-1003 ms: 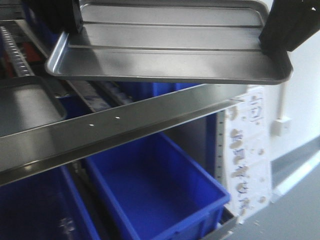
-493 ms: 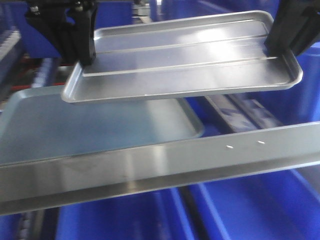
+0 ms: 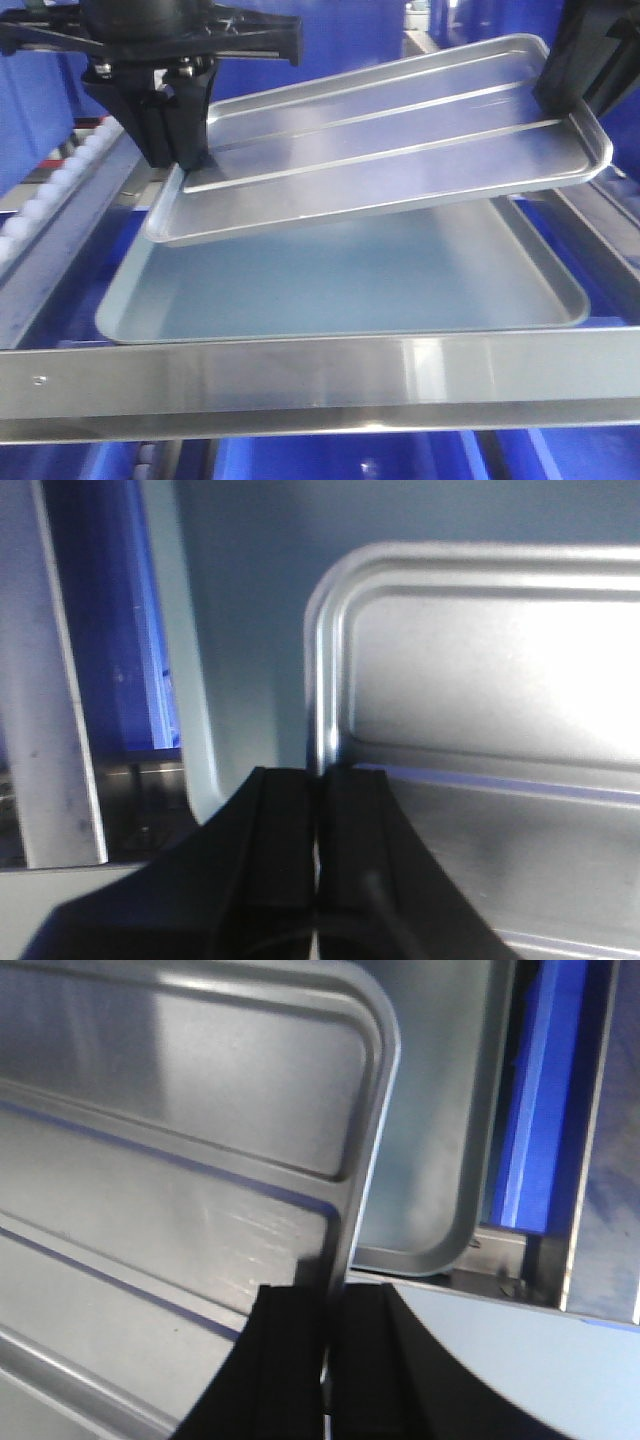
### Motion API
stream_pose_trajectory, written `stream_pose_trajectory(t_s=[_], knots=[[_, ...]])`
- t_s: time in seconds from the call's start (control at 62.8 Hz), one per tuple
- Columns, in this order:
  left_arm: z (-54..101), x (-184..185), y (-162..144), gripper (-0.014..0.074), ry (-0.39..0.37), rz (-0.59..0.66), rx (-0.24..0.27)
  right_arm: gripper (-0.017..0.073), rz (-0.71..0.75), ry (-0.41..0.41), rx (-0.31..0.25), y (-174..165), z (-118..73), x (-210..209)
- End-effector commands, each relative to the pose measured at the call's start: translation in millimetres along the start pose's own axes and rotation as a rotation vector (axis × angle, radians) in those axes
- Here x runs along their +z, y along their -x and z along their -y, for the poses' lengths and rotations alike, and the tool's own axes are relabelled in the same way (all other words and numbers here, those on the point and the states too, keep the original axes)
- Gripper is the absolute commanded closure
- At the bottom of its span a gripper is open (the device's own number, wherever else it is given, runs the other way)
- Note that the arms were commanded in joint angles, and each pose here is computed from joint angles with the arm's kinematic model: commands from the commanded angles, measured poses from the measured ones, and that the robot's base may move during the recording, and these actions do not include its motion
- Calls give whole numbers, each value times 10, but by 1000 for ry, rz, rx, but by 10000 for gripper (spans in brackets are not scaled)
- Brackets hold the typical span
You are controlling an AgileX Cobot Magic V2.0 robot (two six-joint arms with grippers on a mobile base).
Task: Grab silver tray and stack on right shelf
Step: 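Lower the held tray onto the larger silver tray on the shelf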
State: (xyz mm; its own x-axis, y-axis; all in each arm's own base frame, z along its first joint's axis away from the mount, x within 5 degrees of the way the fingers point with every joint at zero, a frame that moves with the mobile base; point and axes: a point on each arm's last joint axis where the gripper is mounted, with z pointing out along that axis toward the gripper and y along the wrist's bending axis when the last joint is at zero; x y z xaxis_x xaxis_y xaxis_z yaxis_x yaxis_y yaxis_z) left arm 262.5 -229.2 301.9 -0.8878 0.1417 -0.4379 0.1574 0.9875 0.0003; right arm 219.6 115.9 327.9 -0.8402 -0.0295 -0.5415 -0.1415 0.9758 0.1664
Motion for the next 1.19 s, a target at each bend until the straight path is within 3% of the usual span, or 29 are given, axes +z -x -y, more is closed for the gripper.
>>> stream_pose_trajectory(t_s=[0.0, 0.828, 1.178], knots=[[-35, -226, 78, 687, -2, 65, 21, 502, 145, 61, -23, 145, -48, -185], [-68, -261, 91, 687, 34, 60, 27, 502, 145, 61, -23, 145, -48, -185], [-28, -268, 135, 687, -10, 107, 27, 502, 182, 74, -27, 185, -63, -192]])
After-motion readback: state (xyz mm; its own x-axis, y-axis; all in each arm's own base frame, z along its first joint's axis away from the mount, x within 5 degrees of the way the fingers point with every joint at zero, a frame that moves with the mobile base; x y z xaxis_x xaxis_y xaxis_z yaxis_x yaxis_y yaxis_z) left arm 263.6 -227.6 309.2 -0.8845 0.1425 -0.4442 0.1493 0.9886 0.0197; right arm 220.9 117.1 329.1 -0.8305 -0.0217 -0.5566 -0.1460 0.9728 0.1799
